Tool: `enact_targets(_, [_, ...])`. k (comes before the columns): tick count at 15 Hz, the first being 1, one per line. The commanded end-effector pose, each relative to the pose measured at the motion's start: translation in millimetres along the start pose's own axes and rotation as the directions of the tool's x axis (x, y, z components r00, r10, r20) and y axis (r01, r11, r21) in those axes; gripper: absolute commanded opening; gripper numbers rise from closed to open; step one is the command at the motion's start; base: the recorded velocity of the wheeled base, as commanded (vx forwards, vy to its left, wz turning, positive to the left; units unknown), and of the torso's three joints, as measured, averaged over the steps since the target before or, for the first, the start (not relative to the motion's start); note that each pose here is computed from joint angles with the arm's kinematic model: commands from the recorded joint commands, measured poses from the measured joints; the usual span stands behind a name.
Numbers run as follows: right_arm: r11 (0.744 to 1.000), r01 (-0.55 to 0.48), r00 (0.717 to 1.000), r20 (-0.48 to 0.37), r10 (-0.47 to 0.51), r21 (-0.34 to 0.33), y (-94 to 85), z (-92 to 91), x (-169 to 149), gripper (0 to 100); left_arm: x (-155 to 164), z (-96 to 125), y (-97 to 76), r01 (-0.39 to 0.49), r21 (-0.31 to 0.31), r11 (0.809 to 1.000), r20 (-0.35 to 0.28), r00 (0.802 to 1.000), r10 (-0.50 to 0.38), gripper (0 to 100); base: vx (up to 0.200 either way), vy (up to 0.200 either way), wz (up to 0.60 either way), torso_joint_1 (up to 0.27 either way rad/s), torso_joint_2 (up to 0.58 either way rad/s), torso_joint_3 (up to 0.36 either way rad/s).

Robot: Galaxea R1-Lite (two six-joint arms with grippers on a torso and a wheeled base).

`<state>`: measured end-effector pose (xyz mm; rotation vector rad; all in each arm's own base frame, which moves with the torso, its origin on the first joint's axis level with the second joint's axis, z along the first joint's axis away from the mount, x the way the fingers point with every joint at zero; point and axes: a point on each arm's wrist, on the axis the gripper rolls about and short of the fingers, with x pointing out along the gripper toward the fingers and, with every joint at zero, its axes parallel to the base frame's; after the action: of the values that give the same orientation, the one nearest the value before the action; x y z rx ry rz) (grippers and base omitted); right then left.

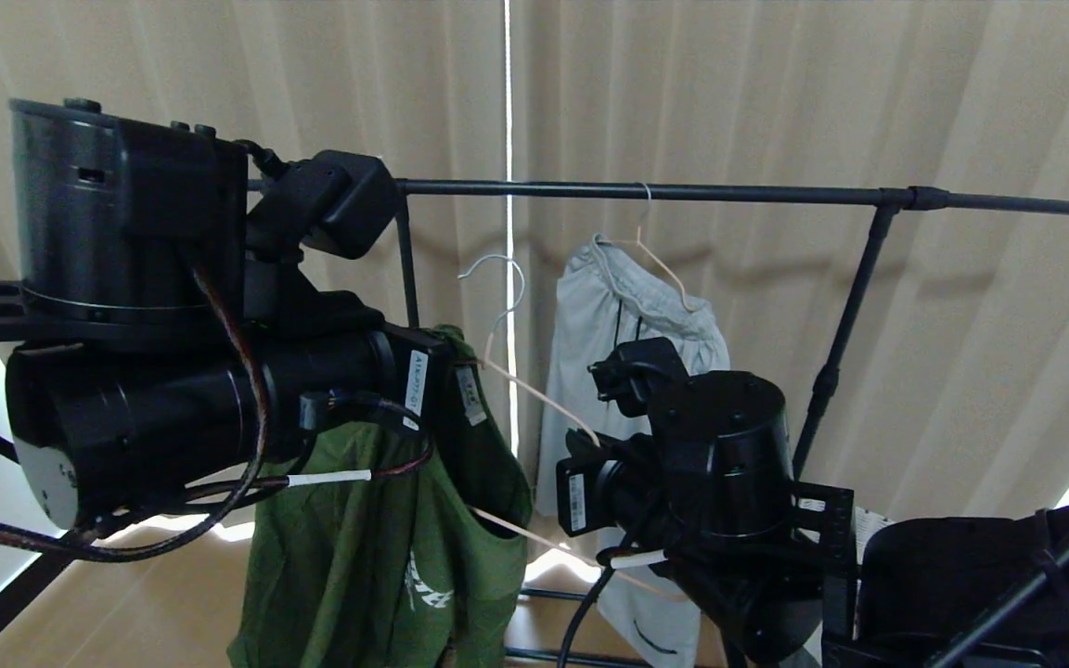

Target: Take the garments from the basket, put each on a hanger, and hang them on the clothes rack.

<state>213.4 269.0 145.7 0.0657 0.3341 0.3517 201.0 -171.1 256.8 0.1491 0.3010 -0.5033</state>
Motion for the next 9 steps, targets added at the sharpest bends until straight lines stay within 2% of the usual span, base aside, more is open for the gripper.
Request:
enact_targets(1, [1.000,0.001,1.000,-0.001,-0.001,-0.001,-1.7,-0.2,-2.2,0,-2.9,0.2,4.2,-0.015,-0.004,1.000,0.005,1.000,0.015,0,0.000,0.000,0.00,0.000,0.00,0.000])
enact_targets(2, [1.000,0.009,1.000,-0.008,-0.010,-0.006,-4.3,-1.9,-2.5,0,-4.2,1.3,11.4,-0.040,0.000,0.999,0.011,0.999,0.040,0,0.000,0.000,0.00,0.000,0.00,0.000])
enact_targets(3, [1.000,0.026,1.000,-0.014,-0.026,-0.004,-12.6,-2.5,-5.7,0,-7.7,2.6,26.3,-0.096,0.023,0.995,0.018,0.995,0.096,0,0.000,0.000,0.00,0.000,0.00,0.000])
enact_targets(4, [0.999,0.035,0.999,-0.017,-0.035,-0.002,-20.6,-2.5,-13.4,0,-8.5,1.2,44.7,-0.167,0.062,0.984,0.011,0.986,0.167,0,0.000,0.000,0.00,0.000,0.00,0.000])
enact_targets(6, [0.999,0.042,0.999,-0.010,-0.041,0.008,-29.8,0.1,-25.0,0,-8.2,-0.6,69.0,-0.257,0.079,0.963,-0.002,0.966,0.258,0,0.000,0.000,0.00,0.000,0.00,0.000])
enact_targets(9, [0.999,0.030,0.999,0.019,-0.031,0.024,-37.9,8.2,-44.0,0,-7.0,-2.9,76.3,-0.283,0.069,0.957,-0.014,0.958,0.285,0,0.000,0.000,0.00,0.000,0.00,0.000])
